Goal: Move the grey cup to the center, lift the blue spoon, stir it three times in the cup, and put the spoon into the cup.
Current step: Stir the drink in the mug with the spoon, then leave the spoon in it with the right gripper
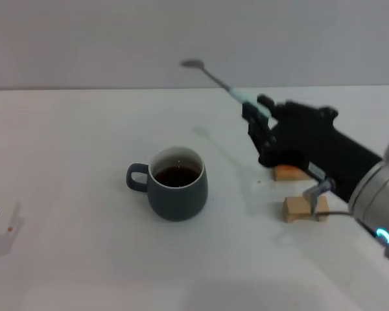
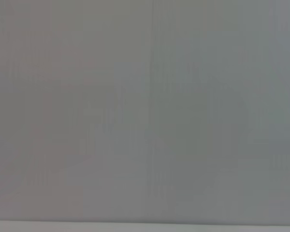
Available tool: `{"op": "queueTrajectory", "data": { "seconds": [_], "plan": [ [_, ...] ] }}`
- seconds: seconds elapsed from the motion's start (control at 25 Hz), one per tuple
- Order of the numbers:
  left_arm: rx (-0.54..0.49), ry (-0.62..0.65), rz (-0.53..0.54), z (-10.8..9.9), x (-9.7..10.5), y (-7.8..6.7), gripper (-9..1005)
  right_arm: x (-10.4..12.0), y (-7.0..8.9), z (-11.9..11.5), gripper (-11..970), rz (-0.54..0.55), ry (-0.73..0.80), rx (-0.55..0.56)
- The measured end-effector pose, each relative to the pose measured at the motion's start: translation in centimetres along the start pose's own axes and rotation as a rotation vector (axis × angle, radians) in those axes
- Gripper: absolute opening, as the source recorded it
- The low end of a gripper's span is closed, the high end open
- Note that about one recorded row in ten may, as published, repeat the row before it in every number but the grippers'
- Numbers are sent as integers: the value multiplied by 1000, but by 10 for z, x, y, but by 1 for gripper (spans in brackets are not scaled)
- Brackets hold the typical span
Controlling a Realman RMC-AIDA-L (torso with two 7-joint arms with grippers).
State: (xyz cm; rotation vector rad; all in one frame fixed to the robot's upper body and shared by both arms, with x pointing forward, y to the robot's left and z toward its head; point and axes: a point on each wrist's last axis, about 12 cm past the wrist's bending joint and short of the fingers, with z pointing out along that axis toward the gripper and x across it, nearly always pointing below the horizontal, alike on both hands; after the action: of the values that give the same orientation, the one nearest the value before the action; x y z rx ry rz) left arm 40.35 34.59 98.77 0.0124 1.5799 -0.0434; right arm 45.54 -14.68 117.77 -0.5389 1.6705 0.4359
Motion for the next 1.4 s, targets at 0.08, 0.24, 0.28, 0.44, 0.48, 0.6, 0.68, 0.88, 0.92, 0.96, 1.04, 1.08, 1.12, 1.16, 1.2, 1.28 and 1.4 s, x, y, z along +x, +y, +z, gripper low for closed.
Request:
{"op": "queueTrajectory", "data": {
  "seconds": [0.08, 0.24, 0.28, 0.44, 0.48, 0.6, 0.68, 0.88, 0.92, 0.96, 1.04, 1.08, 1.12, 1.16, 1.2, 1.28, 1.4],
  "plan": [
    [1, 0, 1, 1, 0, 0, 858, -6, 2, 0, 165, -21, 3, -2],
    [1, 7, 8, 1, 0, 1, 859, -26, 2, 2, 165, -6, 7, -59],
    [1, 8, 10, 1, 0, 2, 859, -30, 1, 4, 166, 18, 32, -86],
    [1, 5, 11, 1, 0, 2, 859, -41, -5, 12, 166, 64, 139, -169],
    [-1, 6, 13, 1, 0, 2, 859, -43, -6, 14, 166, 71, 159, -182],
    [-5, 9, 18, 0, 0, 4, 859, -51, -10, 18, 166, 87, 258, -231],
    [-5, 11, 20, 0, 0, 4, 859, -56, -11, 21, 166, 88, 297, -251],
    [-4, 12, 22, 1, 0, 4, 859, -71, -15, 28, 165, 73, 354, -280],
    [-2, 15, 22, 3, 0, 4, 859, -78, -17, 31, 165, 57, 373, -284],
    [-2, 15, 22, 3, 0, 4, 859, -78, -17, 31, 165, 57, 373, -284],
    [-1, 16, 22, 5, 0, 4, 859, -85, -19, 34, 165, 35, 391, -282],
    [0, 17, 22, 5, 0, 4, 859, -89, -21, 36, 165, 31, 403, -279],
    [0, 19, 22, 6, 1, 4, 859, -94, -23, 38, 165, 23, 417, -274],
    [0, 19, 22, 6, 1, 4, 859, -97, -25, 39, 166, 16, 422, -269],
    [2, 21, 22, 7, 1, 3, 859, -97, -25, 39, 166, 16, 422, -269],
    [2, 23, 23, 8, 1, 3, 859, -102, -28, 41, 166, 1, 435, -252],
    [3, 23, 22, 9, 1, 3, 859, -107, -33, 44, 166, -35, 477, -196]
  ]
}}
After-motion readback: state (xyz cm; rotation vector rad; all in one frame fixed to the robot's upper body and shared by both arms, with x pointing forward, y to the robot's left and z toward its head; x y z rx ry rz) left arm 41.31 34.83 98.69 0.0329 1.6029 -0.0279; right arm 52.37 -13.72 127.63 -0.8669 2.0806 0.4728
